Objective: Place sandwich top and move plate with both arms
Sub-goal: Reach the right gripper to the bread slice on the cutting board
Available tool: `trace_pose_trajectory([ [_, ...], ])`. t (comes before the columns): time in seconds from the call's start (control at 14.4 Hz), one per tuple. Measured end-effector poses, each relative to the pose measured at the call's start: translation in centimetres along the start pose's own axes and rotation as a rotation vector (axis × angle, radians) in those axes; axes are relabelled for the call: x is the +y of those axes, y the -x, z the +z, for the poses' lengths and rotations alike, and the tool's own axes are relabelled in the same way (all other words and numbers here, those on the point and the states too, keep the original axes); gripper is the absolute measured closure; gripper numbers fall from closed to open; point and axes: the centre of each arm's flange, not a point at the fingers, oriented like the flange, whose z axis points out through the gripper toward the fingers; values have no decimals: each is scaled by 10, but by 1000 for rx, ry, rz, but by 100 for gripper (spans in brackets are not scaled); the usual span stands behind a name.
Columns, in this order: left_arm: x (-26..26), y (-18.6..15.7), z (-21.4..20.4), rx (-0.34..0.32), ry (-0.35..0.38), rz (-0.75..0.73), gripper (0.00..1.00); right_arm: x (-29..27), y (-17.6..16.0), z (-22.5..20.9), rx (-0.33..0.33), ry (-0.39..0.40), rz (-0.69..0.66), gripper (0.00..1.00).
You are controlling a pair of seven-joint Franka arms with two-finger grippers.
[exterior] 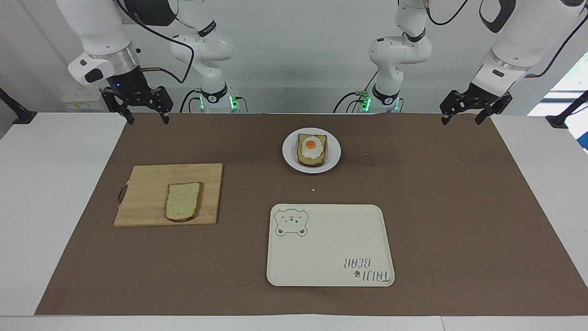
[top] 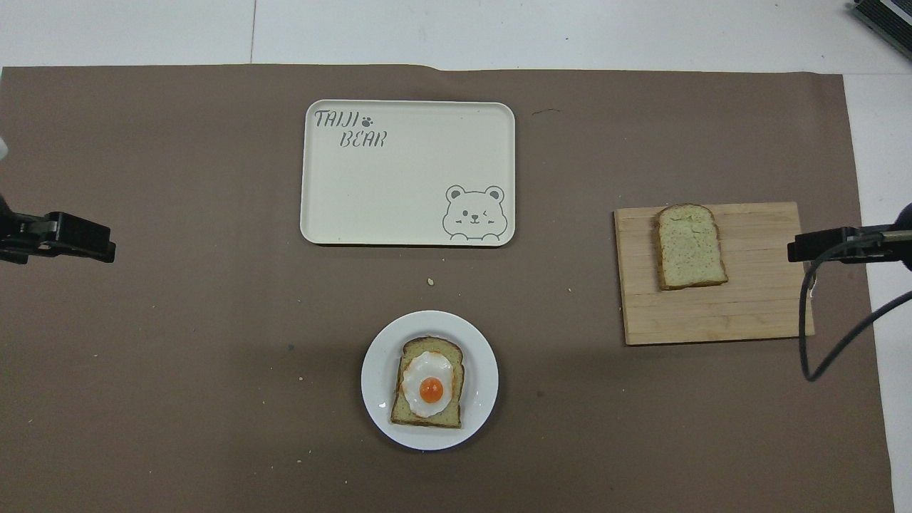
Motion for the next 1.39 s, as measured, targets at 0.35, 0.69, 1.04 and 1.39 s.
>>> trace_pose_trajectory([
  [0.35,0,0,0,0,0,0,0,-13,-25,37,8,2,-22,0],
  [0.69,0,0,0,0,0,0,0,-19,-47,79,-7,6,-31,0],
  [1.04,0,0,0,0,0,0,0,-22,-49,83,-10,6,-37,0],
  [1.39,0,0,0,0,0,0,0,-24,-52,90,-15,6,-40,0],
])
